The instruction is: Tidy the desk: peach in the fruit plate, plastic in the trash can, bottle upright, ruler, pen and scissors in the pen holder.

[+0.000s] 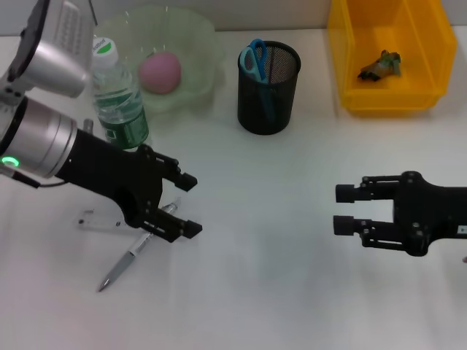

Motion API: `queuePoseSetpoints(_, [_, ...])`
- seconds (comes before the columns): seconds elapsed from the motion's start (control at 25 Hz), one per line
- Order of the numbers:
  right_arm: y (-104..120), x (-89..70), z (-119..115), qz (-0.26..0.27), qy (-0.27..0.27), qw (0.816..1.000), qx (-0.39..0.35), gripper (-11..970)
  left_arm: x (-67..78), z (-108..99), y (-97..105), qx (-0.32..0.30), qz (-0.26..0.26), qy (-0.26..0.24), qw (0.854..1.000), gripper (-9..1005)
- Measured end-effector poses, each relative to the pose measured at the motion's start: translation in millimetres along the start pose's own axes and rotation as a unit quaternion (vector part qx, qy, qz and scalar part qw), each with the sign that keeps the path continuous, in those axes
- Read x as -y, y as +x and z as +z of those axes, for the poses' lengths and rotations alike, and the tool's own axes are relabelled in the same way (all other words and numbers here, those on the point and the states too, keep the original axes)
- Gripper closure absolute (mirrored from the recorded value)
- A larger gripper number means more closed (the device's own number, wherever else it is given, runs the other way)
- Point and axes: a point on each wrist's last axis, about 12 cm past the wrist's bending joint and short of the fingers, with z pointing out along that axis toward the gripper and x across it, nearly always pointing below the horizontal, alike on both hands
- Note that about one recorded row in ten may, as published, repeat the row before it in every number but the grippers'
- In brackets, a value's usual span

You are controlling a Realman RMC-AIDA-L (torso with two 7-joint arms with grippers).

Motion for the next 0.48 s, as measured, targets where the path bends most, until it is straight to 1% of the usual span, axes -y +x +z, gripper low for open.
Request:
queuePoseSetpoints(0.04, [3.7,-1.0,-1.6,0.005,0.004,1.000,0.007,428,0.0,0.0,0.0,0.000,0.000,0.000,1.000,215])
queuePoseSetpoints(0.08, [5.8,-1.6,-2.5,0.009,0.007,1.000,0.012,428,-3.9,0.0,-10.9,-0.024,0.021,-0.006,0.999,215])
queuePoseSetpoints(0.12, [8.2,-2.3,-3.0,0.013,0.009,1.000,0.016,428,-5.2,1.5,-15.7,-0.035,0.030,-0.006,0.999,215])
queuePoseSetpoints(0.28, [13.7,-4.9,-1.3,0.027,0.008,0.999,0.024,428,-7.7,7.5,-28.2,-0.063,0.044,-0.003,0.997,217])
queuePoseSetpoints(0.48, [16.9,-6.0,3.6,0.039,0.003,0.999,0.030,428,-9.1,20.0,-31.8,-0.121,0.060,-0.005,0.991,218])
